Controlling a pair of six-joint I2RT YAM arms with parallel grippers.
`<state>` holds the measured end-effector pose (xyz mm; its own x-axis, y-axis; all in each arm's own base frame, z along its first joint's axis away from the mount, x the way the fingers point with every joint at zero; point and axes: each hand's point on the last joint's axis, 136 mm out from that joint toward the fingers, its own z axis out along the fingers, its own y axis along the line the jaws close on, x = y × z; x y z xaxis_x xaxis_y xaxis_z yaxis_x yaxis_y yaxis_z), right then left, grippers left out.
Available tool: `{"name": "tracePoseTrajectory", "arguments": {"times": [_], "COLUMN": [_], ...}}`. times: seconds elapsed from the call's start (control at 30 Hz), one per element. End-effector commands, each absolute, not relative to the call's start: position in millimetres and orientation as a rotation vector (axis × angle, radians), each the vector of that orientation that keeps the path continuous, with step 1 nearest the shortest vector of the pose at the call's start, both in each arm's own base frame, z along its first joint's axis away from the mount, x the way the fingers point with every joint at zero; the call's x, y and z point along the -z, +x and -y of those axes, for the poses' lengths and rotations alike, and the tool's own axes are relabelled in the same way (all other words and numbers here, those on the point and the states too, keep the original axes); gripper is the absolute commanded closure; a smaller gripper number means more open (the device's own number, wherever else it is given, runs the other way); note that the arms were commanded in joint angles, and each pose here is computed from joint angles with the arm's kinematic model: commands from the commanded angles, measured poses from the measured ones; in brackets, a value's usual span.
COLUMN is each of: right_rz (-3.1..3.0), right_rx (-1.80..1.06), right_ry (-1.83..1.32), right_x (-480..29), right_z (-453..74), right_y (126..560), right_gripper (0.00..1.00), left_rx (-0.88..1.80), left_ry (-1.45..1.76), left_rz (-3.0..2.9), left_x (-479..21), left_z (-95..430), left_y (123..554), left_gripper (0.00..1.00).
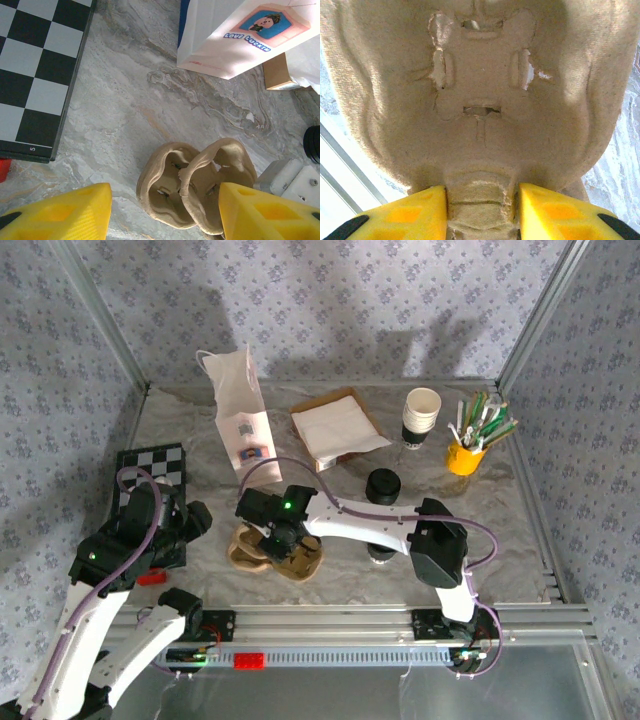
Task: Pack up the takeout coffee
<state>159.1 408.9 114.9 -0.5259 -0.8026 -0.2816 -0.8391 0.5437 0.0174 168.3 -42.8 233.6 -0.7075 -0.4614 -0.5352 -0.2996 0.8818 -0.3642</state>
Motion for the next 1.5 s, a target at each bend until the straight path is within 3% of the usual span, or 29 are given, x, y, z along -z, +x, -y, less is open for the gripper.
{"name": "tracePoseTrajectory", "arguments": {"times": [0.0,0.37,0.77,1.0,1.27,1.47], "right_rz": [-2.555,-2.552,-2.611,-2.608,-2.574,-2.567], "right_rx": [-0.191,-0.322,-0.462,-0.536,-0.564,-0.577], "right_ry": [-1.390,-1.209,-0.841,-0.700,-0.638,-0.606], "right_x": [-122,-190,-241,-256,-275,-282], "right_z": [-404,-382,-320,-297,-287,-283], "right_y": [155,160,190,210,225,231], "right_gripper": [0.61,0.63,0.63,0.64,0.64,0.64], "left_rx": [0.332,0.340,0.208,0.135,0.253,0.296], "left_ry": [-0.559,-0.430,-0.164,-0.189,-0.214,-0.180], "left_rz": [-2.361,-2.281,-2.175,-2.142,-2.205,-2.245], "left_x": [-245,-304,-384,-385,-355,-339], "left_z": [38,45,76,76,79,91], "left_y": [168,186,284,360,420,443], "left_gripper": [0.42,0.41,0.29,0.26,0.26,0.34]}}
